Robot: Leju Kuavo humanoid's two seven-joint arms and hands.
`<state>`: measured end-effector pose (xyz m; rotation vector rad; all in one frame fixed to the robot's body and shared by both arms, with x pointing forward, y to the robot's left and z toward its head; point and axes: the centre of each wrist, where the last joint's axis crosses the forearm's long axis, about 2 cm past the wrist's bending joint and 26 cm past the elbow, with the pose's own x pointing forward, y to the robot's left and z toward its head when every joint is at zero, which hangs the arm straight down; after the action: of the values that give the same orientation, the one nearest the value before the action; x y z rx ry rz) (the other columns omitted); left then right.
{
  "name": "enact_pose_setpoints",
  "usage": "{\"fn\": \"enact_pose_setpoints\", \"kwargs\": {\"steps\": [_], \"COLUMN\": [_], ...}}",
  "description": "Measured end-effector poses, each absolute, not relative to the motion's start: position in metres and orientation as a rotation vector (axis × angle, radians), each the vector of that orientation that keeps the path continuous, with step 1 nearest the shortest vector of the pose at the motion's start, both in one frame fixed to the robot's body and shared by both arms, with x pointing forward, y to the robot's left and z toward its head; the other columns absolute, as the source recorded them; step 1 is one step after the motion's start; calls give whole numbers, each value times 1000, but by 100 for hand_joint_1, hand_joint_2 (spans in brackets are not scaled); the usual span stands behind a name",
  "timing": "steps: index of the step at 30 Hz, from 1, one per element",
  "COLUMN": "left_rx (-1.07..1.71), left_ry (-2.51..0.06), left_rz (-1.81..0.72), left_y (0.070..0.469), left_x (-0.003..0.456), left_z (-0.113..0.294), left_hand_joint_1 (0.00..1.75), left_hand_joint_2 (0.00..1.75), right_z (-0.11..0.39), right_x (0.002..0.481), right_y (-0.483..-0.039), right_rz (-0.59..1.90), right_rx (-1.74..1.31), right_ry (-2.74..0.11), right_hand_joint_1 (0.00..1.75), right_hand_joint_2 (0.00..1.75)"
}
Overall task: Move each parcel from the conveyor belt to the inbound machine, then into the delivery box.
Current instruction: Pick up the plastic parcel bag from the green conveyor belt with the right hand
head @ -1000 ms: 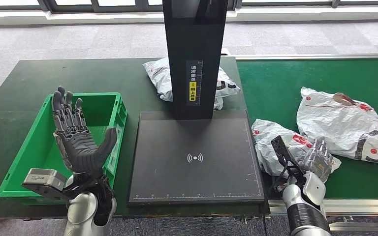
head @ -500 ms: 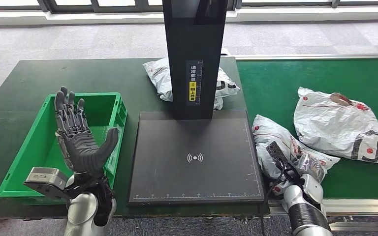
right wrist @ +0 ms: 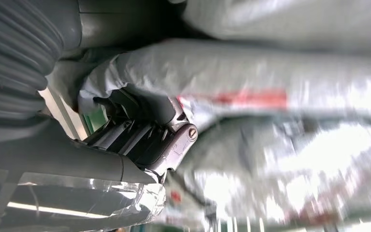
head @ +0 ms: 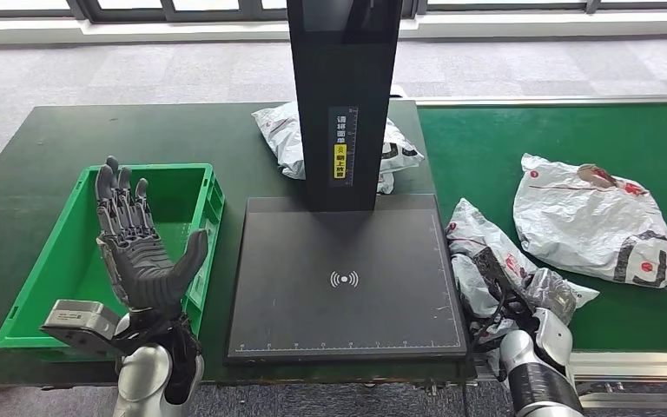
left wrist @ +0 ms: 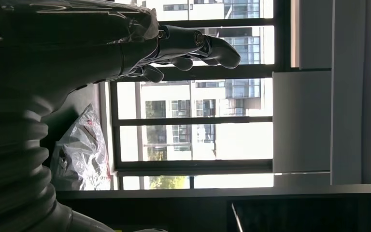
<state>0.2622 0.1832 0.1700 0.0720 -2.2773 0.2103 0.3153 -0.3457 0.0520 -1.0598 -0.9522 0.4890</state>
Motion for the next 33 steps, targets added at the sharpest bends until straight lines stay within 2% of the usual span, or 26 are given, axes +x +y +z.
{"fn": "enact_pose_setpoints", "kwargs": {"steps": [18, 21, 25, 33], "left_rx": [80, 81, 78, 51], "left_ry": [-2283, -2288, -2291, -2293], "left_rz": [219, 218, 215, 210], "left_y": [185, 185, 184, 177], "left_x": [259, 258, 259, 266], "left_z": [171, 171, 169, 166], "left_hand_joint_1": [0, 0, 0, 0], "left_hand_joint_2": [175, 175, 175, 175], "right_z": [75, 84, 123, 181], "right_x": [313, 309, 309, 321], "right_y": [-337, -333, -309, -245], "right_rz": [436, 392, 315, 196], "right_rx": [-1162, -1261, -1399, -1237], "right_ry": [-1093, -1303, -1654, -2100], "right_hand_joint_1": [175, 175, 175, 175], "right_hand_joint_2": [175, 175, 175, 175]}}
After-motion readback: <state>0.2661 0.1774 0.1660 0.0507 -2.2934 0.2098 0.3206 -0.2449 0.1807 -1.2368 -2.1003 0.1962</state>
